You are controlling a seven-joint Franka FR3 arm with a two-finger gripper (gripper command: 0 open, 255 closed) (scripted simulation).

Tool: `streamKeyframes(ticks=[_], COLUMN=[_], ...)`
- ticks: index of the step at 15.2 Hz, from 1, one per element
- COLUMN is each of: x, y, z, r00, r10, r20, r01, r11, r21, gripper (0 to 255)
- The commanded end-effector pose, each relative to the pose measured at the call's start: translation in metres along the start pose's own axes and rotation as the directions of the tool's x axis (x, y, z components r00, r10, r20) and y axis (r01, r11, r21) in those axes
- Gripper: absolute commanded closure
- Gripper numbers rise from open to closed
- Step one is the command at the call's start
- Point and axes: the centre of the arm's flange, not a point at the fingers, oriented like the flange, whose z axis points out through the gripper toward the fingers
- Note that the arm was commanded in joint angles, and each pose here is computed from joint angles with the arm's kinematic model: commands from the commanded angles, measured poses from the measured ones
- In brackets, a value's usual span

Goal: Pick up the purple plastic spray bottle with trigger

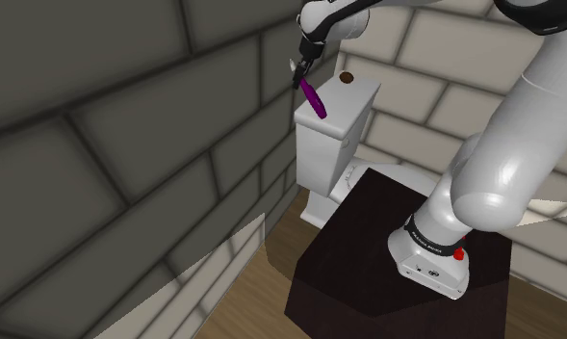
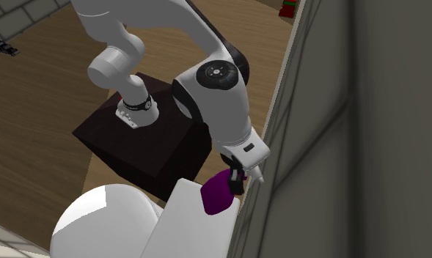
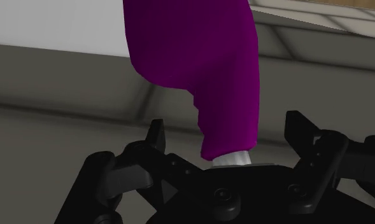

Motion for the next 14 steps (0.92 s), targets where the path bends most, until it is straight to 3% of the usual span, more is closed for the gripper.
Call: streamKeyframes(ticks=[1, 2, 11, 14], x=[0.0, 0.0, 0.0, 0.003], y=[-0.001, 0.0, -0.001, 0.001], z=[0.003, 0.003, 0.003, -0.012], r00=[1.0, 1.0, 1.0, 1.0], r10=[0.0, 0.0, 0.0, 0.0], r20=[-0.001, -0.001, -0.001, -0.001], r01=[0.0, 0.0, 0.0, 0.0], r11=[1.0, 1.0, 1.0, 1.0], r21=[0.0, 0.0, 0.0, 0.0], gripper=[0, 255, 255, 255])
